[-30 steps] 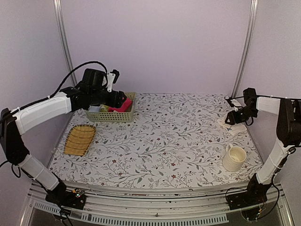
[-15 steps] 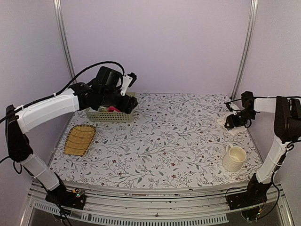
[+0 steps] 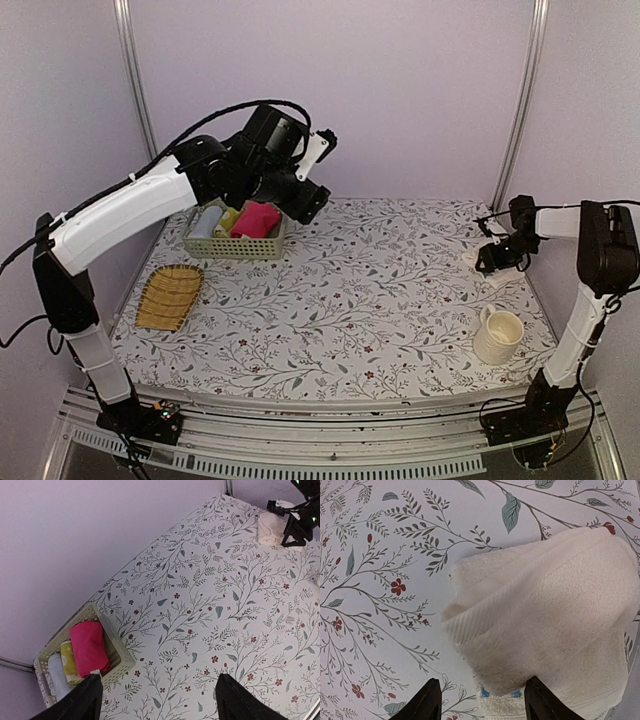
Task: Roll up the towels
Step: Pick up the towel from the corner of the board, then put down the towel at the center of the board.
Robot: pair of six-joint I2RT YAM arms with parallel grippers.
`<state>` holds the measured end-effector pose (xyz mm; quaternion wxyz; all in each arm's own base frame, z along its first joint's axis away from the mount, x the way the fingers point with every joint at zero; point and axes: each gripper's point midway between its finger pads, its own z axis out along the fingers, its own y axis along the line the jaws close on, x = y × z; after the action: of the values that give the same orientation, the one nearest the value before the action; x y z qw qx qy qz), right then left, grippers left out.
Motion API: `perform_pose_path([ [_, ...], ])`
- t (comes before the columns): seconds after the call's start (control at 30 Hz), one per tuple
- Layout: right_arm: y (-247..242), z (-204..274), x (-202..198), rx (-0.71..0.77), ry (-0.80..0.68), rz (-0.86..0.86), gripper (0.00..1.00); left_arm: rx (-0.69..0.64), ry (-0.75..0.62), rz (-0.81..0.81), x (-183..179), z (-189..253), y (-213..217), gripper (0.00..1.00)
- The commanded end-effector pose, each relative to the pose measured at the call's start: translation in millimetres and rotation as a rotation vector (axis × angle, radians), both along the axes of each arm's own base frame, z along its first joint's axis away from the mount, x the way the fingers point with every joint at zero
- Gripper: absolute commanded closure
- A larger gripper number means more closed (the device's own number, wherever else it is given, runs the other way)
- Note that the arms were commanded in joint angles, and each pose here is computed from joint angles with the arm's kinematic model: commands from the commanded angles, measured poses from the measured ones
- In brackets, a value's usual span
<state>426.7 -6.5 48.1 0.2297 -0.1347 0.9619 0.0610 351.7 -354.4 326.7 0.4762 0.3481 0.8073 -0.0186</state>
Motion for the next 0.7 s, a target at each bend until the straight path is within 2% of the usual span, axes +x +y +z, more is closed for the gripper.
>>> perform_pose_path([
  [0.0,-13.1,-0.2,31.9,-0.077,-0.073,-0.01,0.41,0.069,0.031,0.0,-8.2,-24.1,-4.3,0.2],
  [0.07,-15.6,-5.1,36.7,-0.092,-0.079,-0.007,0.44,0.067,0.034,-0.012,-7.7,-29.3,-9.7,0.19],
  [0.1,-15.4,-6.7,39.0,-0.092,-0.079,-0.003,0.52,0.066,0.038,-0.02,-6.9,-32.6,-12.7,0.19],
  [0.17,-13.9,1.4,44.7,-0.084,-0.102,0.003,0.84,0.066,0.058,-0.027,-6.5,-42.7,-18.4,0.19],
  [0.2,-11.1,12.9,46.6,-0.07,-0.124,0.008,0.92,0.066,0.073,-0.026,-6.6,-49.1,-20.3,0.19],
  [0.23,-3.7,29.9,47.3,-0.035,-0.152,0.022,0.96,0.065,0.088,-0.025,-7.1,-55.4,-21.4,0.19],
  [0.33,44.1,90.9,38.5,0.104,-0.222,0.124,0.98,0.051,0.109,-0.009,-9.9,-68.4,-18.6,0.2],
  [0.43,115.4,162.8,15.9,0.22,-0.302,0.314,0.98,-0.023,0.093,-0.006,-12.4,-63.2,-14.4,0.21],
  [0.53,192.3,229.7,-29.0,0.349,-0.369,0.551,0.98,-0.097,0.077,0.024,-13.5,-49.8,1.8,0.22],
  [0.63,228.1,299.3,-75.3,0.522,-0.45,0.761,0.97,-0.154,0.061,0.033,-16.7,-44.1,17.1,0.22],
  [0.67,229.3,316.6,-79.1,0.535,-0.489,0.778,0.97,-0.177,0.05,0.034,-17.8,-40.8,21.4,0.22],
])
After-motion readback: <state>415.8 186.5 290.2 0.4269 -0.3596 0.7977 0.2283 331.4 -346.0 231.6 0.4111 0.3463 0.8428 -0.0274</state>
